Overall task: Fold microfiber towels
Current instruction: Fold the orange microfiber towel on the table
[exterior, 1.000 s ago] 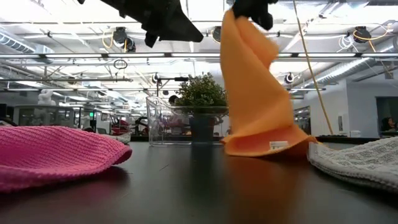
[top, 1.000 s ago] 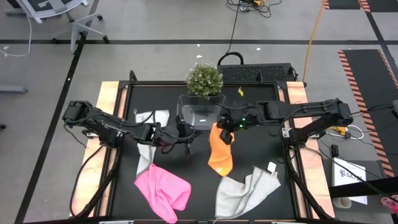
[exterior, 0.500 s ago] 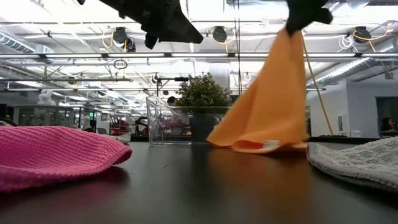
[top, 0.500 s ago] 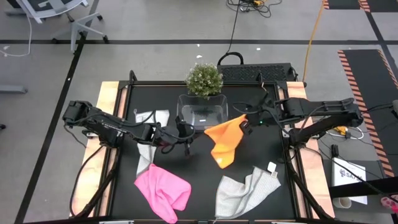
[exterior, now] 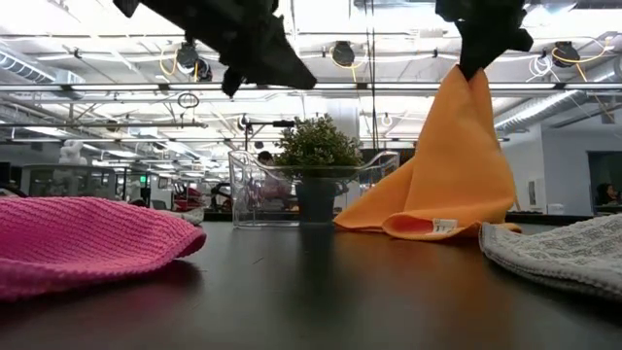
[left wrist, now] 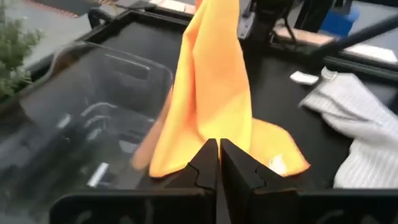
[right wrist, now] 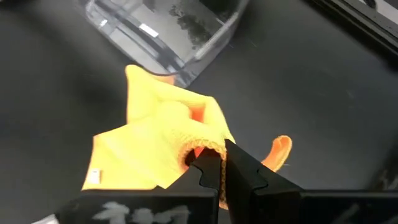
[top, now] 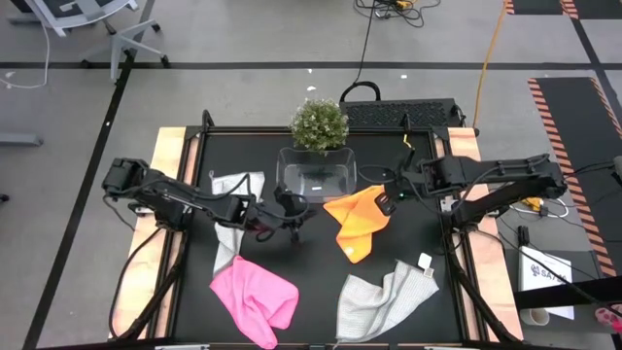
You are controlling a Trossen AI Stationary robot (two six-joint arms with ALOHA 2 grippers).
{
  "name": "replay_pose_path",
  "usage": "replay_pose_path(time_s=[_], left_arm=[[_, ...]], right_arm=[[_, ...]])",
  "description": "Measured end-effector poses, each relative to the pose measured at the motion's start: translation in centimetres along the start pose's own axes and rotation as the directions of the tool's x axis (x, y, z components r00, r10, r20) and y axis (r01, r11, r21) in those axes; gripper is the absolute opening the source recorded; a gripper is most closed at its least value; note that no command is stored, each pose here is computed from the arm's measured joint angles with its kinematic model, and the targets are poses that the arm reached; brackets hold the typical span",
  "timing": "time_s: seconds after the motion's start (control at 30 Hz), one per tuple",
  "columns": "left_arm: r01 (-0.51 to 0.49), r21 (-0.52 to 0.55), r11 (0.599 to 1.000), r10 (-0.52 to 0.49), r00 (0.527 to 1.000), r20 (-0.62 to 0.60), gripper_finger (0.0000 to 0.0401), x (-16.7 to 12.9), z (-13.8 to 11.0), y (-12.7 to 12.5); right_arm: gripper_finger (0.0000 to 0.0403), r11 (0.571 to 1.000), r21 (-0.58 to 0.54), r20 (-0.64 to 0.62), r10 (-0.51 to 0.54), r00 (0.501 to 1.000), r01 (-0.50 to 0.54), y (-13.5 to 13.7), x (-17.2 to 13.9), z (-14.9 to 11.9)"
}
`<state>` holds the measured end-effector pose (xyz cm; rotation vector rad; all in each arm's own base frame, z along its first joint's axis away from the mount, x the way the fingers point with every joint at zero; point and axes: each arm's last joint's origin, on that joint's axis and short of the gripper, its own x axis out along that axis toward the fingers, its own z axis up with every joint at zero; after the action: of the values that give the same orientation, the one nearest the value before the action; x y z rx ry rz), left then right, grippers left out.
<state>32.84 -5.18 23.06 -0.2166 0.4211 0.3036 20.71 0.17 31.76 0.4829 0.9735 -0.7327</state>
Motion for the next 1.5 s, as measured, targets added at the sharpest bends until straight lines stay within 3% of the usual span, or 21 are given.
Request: replay_pose_path(time_s=[0.37, 0.43, 0.57, 0.7, 0.8, 0.93, 1.03, 1.17, 1.23, 1.43, 1.5], left_arm=[[0.043, -0.027, 0.999, -0.045, 0.997, -0.071, 0.0019, 2.6, -2.7, -0.8], [0.098, -0.038, 0.995, -0.098, 0.995, -0.018, 0.0019, 3.6, -2.9, -1.4], [0.138, 0.120, 0.983, -0.143, 0.989, 0.038, 0.0019, 4.9, -3.2, -2.0], [0.069, 0.405, 0.912, -0.090, 0.995, 0.033, 0.0019, 5.7, -2.6, -2.4], [0.019, 0.591, 0.806, -0.008, 1.000, -0.021, 0.0019, 6.2, -2.6, -2.4], [0.057, 0.688, 0.724, 0.001, 0.996, -0.084, 0.0020, 7.3, -2.6, -2.6], [0.082, 0.710, 0.699, -0.007, 0.994, -0.108, 0.0021, 8.0, -2.7, -2.8], [0.110, 0.706, 0.699, -0.028, 0.991, -0.127, 0.0036, 9.1, -2.9, -3.1], [0.116, 0.699, 0.705, -0.062, 0.993, -0.102, 0.0051, 9.9, -2.5, -3.7], [0.150, 0.711, 0.687, -0.039, 0.985, -0.170, 0.0109, 10.8, -3.5, -3.8], [0.131, 0.706, 0.696, -0.047, 0.989, -0.137, 0.0128, 11.5, -3.3, -4.1]], right_arm=[[0.0000, 0.996, -0.041, 0.089, 0.085, 0.992, -0.081, 0.6, 0.0, 1.1], [0.0000, 0.995, -0.039, 0.096, 0.090, 0.991, -0.087, 0.7, 0.0, 1.2], [0.0000, 0.996, -0.038, 0.091, 0.083, 0.992, -0.080, 0.5, 0.1, 1.2], [0.0000, 0.995, -0.054, 0.093, 0.086, 0.992, -0.081, 0.6, 0.1, 1.3], [0.0000, 0.995, -0.054, 0.093, 0.086, 0.992, -0.081, 0.6, 0.1, 1.3], [0.0000, 0.995, -0.054, 0.094, 0.087, 0.992, -0.082, 0.6, 0.1, 1.3], [0.0000, 0.995, -0.064, 0.094, 0.088, 0.992, -0.082, 0.6, 0.1, 1.3], [0.0000, 0.993, -0.074, 0.094, 0.100, 0.991, -0.093, 0.6, 0.0, 1.3], [0.0000, 0.991, -0.077, 0.092, 0.119, 0.989, -0.112, 0.6, -0.1, 1.3], [0.0000, 0.989, -0.091, 0.099, 0.129, 0.987, -0.121, 0.6, -0.2, 1.4], [0.0000, 0.988, -0.094, 0.102, 0.133, 0.986, -0.123, 0.6, -0.3, 1.4]])
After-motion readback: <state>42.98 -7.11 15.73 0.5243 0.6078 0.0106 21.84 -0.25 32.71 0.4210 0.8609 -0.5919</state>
